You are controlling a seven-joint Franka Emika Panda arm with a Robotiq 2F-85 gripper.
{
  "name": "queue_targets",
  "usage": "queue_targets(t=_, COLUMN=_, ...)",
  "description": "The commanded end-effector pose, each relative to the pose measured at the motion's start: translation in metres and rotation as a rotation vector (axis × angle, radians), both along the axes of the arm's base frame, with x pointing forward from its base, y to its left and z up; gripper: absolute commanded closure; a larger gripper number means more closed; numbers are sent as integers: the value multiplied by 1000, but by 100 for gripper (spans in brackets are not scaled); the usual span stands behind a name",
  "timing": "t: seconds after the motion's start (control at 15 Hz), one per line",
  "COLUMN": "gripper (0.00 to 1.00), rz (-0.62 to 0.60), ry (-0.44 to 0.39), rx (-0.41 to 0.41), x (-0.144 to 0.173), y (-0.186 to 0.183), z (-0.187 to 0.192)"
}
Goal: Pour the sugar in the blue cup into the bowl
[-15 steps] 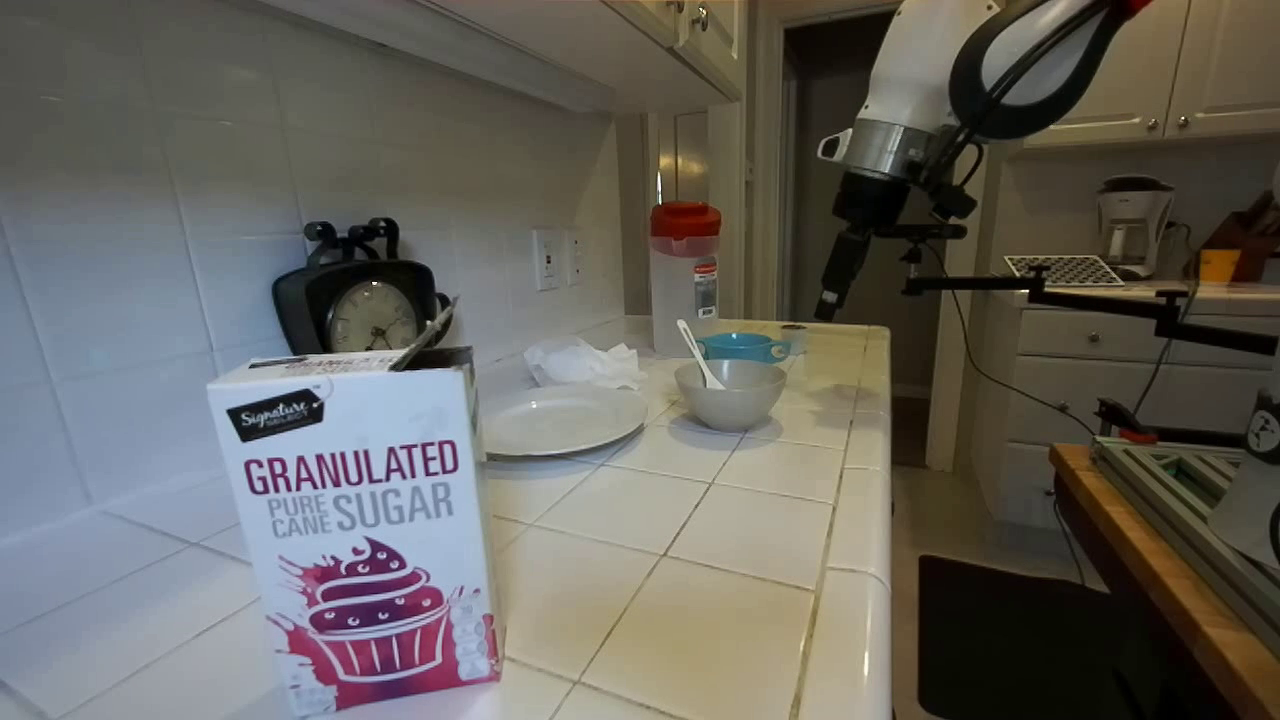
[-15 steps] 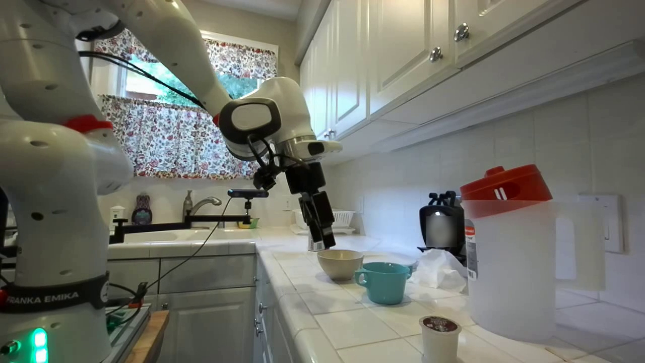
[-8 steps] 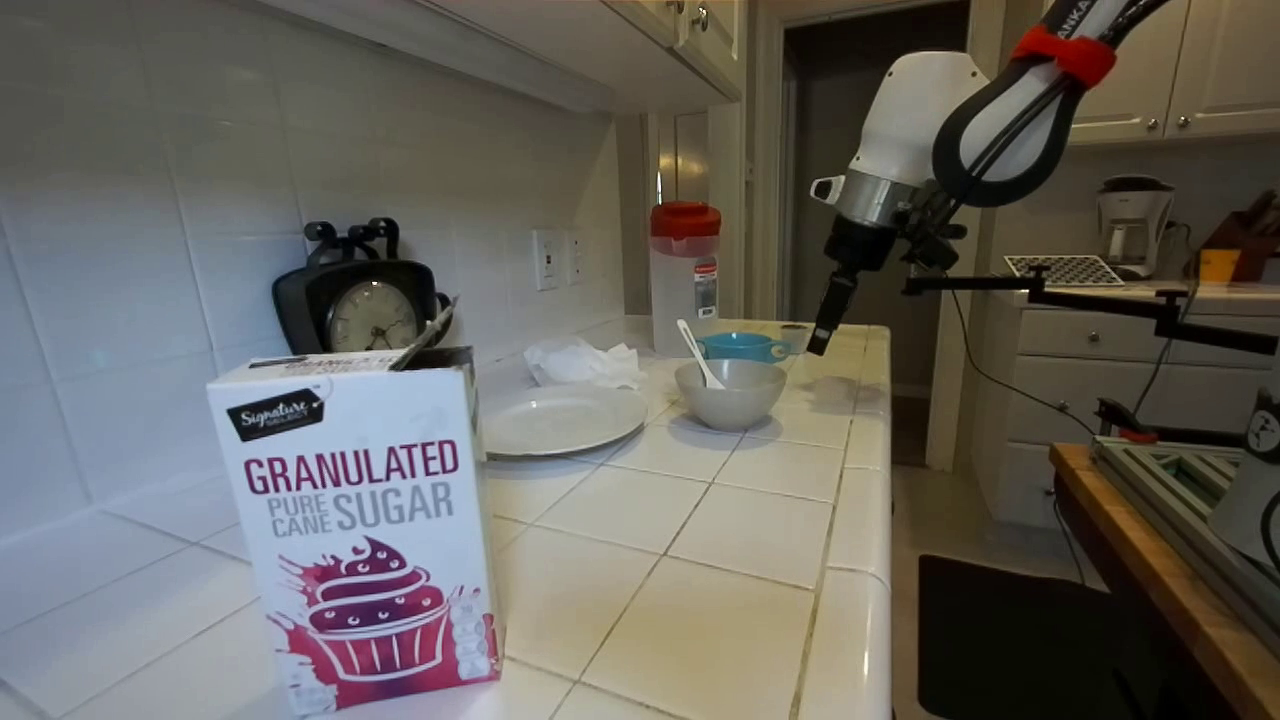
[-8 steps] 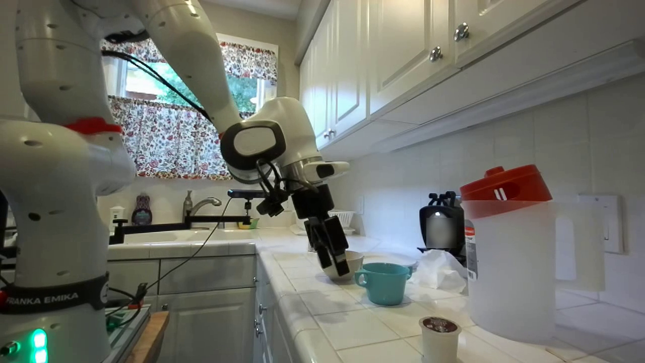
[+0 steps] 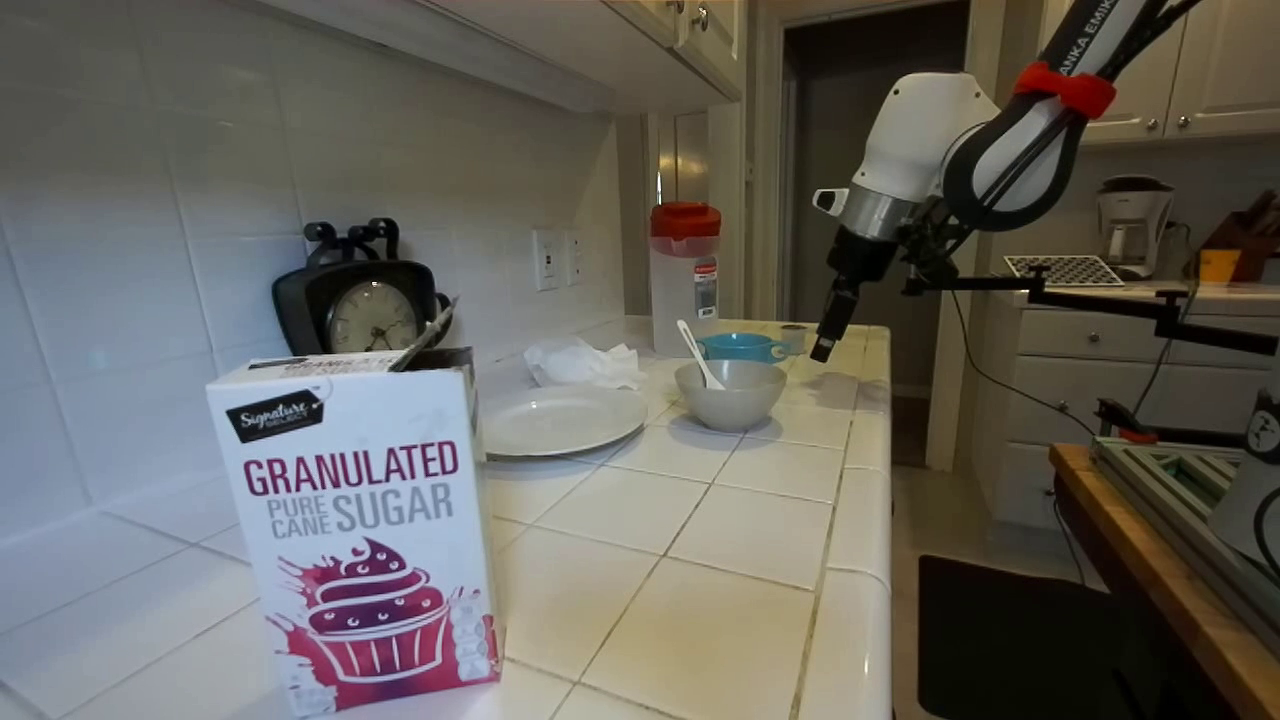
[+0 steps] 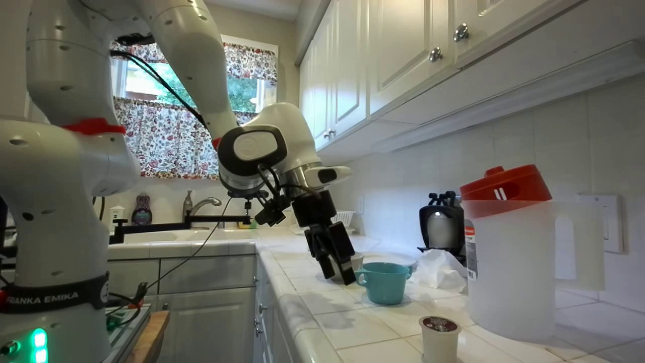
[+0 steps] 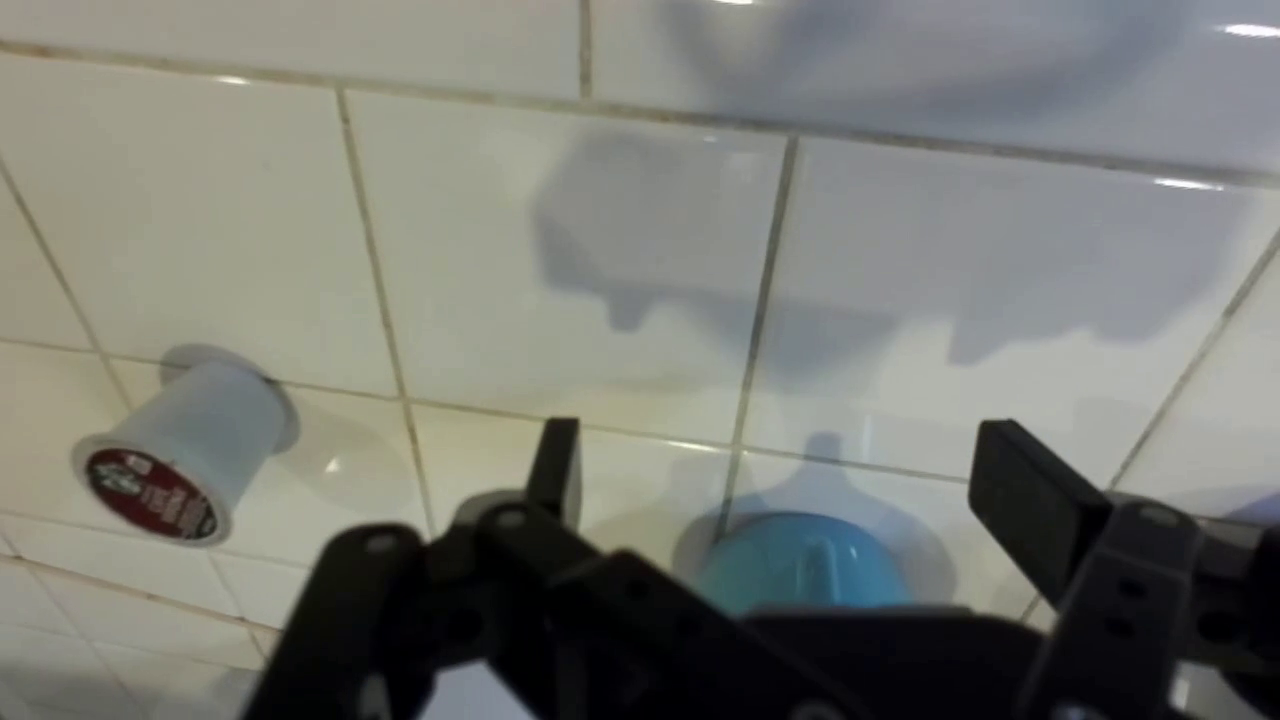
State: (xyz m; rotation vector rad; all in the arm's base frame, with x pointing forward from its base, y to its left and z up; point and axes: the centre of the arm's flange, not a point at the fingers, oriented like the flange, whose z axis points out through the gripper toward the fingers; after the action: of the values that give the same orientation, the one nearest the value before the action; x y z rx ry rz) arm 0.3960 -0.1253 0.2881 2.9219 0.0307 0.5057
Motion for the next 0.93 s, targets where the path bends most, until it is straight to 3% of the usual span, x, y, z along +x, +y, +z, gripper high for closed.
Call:
queue_targets(t=0.0, gripper=0, rz=-4, ry=-3, rx=0, x=1, y=0, z=1)
queue_targets(t=0.87, gripper=0, rz=-10, ry=-130, rx=52, x=17, y=-5, z=2)
